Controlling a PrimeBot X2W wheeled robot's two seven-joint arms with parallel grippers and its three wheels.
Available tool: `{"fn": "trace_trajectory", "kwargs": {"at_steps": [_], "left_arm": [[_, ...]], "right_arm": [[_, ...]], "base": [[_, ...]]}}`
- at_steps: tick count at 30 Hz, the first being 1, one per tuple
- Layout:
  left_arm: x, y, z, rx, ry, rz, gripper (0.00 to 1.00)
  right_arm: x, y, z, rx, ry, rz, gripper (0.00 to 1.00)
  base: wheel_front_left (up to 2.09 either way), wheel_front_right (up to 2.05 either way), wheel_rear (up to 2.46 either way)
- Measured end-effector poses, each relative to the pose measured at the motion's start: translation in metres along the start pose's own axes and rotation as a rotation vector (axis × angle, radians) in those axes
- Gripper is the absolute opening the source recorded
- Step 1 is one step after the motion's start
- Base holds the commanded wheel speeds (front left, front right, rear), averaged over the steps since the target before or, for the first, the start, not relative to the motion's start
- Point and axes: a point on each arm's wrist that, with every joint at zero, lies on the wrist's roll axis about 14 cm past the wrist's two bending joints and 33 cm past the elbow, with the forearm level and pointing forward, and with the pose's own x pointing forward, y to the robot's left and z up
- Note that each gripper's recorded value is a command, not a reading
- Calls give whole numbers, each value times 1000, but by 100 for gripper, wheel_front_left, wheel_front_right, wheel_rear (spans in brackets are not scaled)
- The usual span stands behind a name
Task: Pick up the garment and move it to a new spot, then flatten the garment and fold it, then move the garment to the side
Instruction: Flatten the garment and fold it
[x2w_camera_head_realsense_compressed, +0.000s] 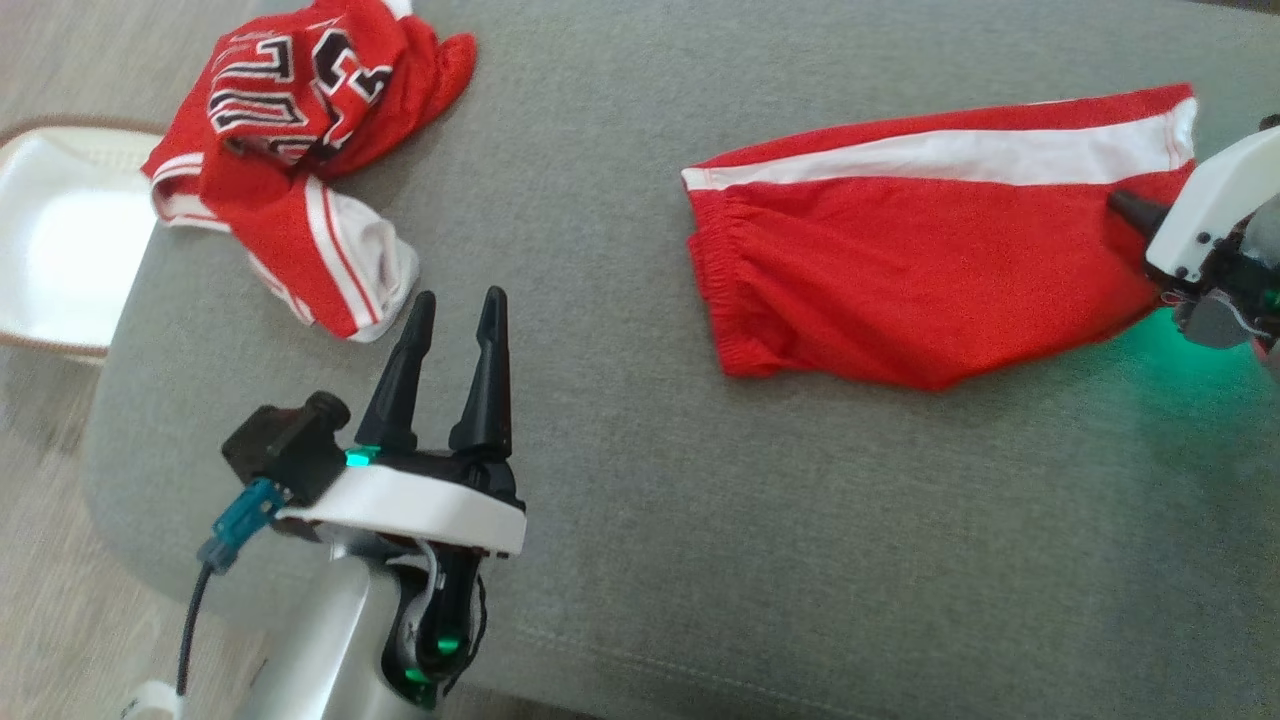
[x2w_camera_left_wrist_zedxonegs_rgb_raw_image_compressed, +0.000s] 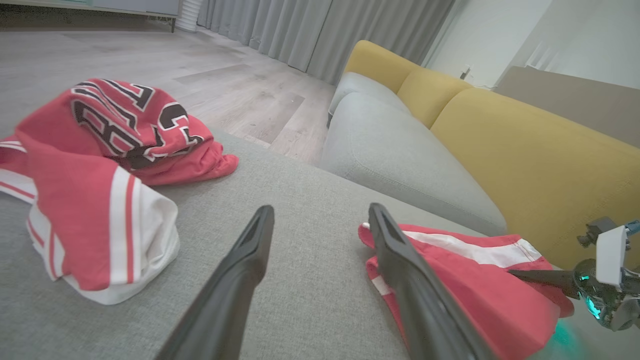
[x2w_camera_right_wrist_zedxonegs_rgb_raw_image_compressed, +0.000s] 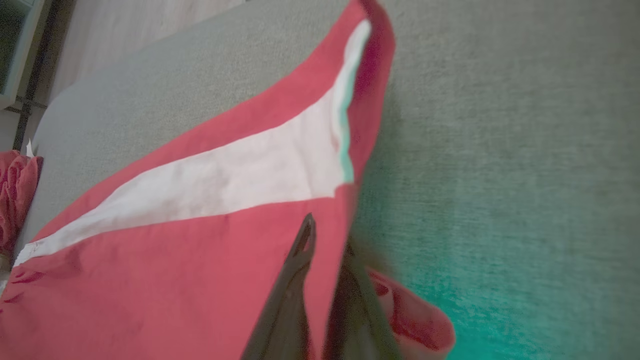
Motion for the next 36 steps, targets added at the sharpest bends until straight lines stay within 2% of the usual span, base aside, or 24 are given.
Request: {"fn": "trace_trajectory", "kwargs": {"at_steps": [6,10,18,27,31,36], "left_arm": [[4,-12,2,4,-13,-43,100],[5,-27,-1,13,-8,-94,100],[7,-45,-8,128,-1,-181,100],[10,-62,0,157,-35,-230,100],[9,-56,-3,170,-27,-212,100],[4,-49,0,163,-33,-187,100]], "right_arm": [[-26,-13,7,4,-98,-27,0],[-51,-25,-7,-2,-117,-51,0],[-91,-48,-21,14,-229,-90,0],[-126,-70,-18,-13,-316,-156,0],[-122,-59,-13,-60,-323,-136,0],[-104,-3,1,-155,-325,-28,0]], "base": [[0,0,0],[0,0,0],[0,0,0],[0,0,0],[0,0,0],[0,0,0]]}}
